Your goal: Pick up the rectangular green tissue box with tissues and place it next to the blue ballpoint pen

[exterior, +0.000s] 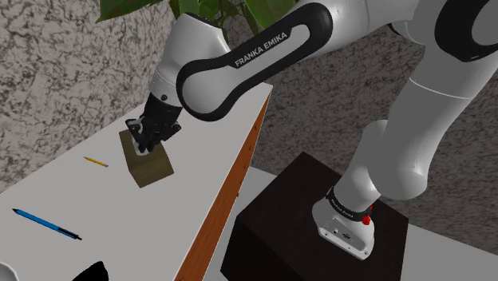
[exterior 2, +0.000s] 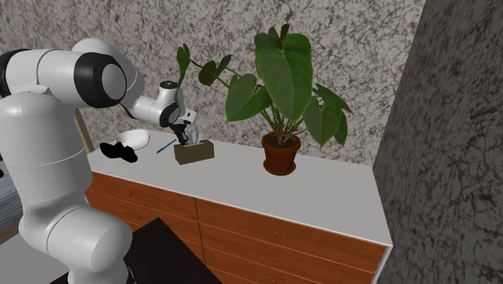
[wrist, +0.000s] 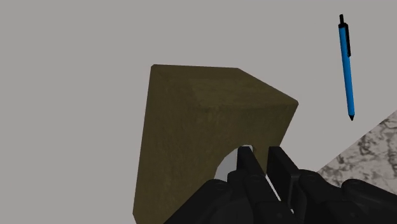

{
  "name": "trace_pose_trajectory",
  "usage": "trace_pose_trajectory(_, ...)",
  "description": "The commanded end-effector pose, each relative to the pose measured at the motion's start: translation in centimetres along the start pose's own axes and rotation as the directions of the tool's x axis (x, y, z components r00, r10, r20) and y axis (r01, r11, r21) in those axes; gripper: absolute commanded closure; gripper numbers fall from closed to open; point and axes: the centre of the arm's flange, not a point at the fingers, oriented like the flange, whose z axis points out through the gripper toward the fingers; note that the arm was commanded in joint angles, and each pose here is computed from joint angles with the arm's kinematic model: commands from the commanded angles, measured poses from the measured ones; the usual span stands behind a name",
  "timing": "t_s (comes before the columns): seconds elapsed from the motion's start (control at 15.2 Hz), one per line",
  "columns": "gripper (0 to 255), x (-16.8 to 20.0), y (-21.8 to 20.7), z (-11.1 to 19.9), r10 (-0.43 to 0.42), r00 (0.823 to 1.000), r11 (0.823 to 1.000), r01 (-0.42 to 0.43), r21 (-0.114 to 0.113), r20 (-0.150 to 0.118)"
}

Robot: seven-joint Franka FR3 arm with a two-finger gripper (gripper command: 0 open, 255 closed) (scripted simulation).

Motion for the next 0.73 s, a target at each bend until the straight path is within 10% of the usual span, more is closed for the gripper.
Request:
trace_pose_trajectory(0.0,255,0.0,0.1,0.0,0.001,1.0,1.0,-0.001,-0.001,0.0)
trace_pose_trajectory(0.13,255,0.0,0.1,0.0,0.001,1.0,1.0,-0.001,-0.001,0.0)
trace_pose_trajectory(0.2,0,0.0,0.1,0.0,0.001,1.0,1.0,-0.001,-0.001,0.0)
trace_pose_trajectory(0.66,0,0.0,0.1,-2.6,0.001,1.0,1.0,-0.001,-0.001,0.0)
